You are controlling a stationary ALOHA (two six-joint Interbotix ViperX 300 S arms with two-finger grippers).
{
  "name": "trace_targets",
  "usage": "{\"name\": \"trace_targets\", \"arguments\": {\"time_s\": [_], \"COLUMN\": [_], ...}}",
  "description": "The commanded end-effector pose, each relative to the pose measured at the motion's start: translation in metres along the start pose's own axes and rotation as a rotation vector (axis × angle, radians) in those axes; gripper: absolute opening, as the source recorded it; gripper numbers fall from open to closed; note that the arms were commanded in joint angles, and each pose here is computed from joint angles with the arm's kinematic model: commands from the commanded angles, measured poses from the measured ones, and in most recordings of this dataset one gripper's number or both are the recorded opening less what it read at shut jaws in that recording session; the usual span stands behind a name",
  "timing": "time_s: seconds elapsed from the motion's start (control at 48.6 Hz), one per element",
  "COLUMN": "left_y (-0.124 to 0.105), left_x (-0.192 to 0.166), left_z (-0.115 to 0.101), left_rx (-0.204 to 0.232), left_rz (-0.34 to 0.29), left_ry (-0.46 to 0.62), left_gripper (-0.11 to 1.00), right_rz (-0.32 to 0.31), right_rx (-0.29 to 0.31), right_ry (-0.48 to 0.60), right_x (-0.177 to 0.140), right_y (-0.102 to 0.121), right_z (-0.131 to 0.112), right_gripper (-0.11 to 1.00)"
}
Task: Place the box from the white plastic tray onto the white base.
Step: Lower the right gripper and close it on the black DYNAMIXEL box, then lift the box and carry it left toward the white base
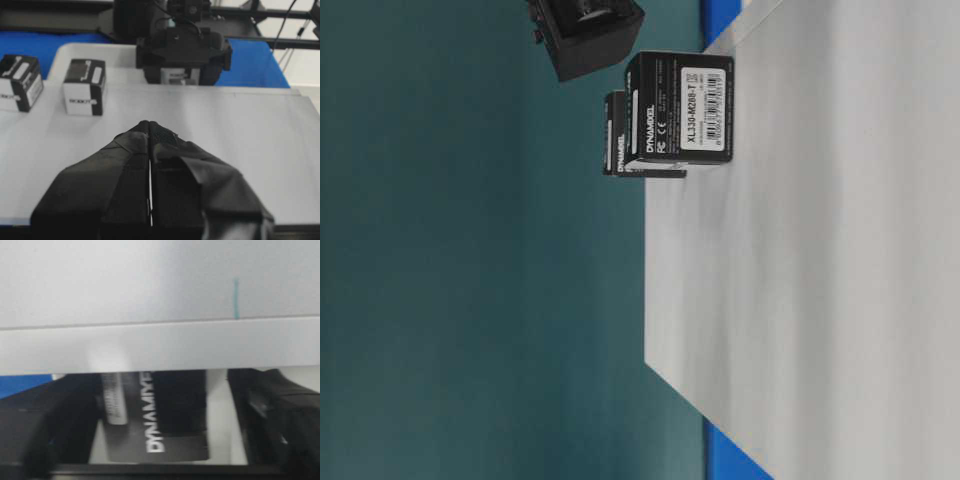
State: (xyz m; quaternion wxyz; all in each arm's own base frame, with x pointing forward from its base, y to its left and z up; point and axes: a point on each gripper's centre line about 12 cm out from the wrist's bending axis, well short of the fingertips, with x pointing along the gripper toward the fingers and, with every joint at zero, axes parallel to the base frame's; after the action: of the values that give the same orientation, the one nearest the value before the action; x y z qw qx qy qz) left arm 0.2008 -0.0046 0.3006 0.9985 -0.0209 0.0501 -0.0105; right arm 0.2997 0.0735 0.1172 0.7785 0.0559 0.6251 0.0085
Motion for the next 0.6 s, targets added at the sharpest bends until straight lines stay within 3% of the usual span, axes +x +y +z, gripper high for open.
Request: {"name": "trace_targets", "arguments": {"time_s": [0.0,0.082,0.329,0.576], "left_y": [0.0,0.0,0.001,0.002], "left_x": [0.001,0.001,0.001,0.001], "left_z": [0.01,0.011,0.01,0.009], "left_rx": [0.0,0.0,-0.002,-0.001], "left_rz": [0.002,0.002,0.006,0.01], "left_ry": [-0.023,-0.026,-0.025,-0.02], "left_gripper": [-0.05,-0.05,-0.05,-0.05], "right_rz": [-0.001,0.0,0.003,0.011], "right_rx": [0.002,0.01,0.013,0.031], "right_ry": [0.013,0.027,0.036,0.019], "right_x": [0.002,0.001,-0.011,-0.061], "right_y": [0.001,0.001,0.002,-0.003], "right_z": [0.001,0.0,0.001,0.004], "right_gripper": [0.77,0.59,0.59,0.59]}}
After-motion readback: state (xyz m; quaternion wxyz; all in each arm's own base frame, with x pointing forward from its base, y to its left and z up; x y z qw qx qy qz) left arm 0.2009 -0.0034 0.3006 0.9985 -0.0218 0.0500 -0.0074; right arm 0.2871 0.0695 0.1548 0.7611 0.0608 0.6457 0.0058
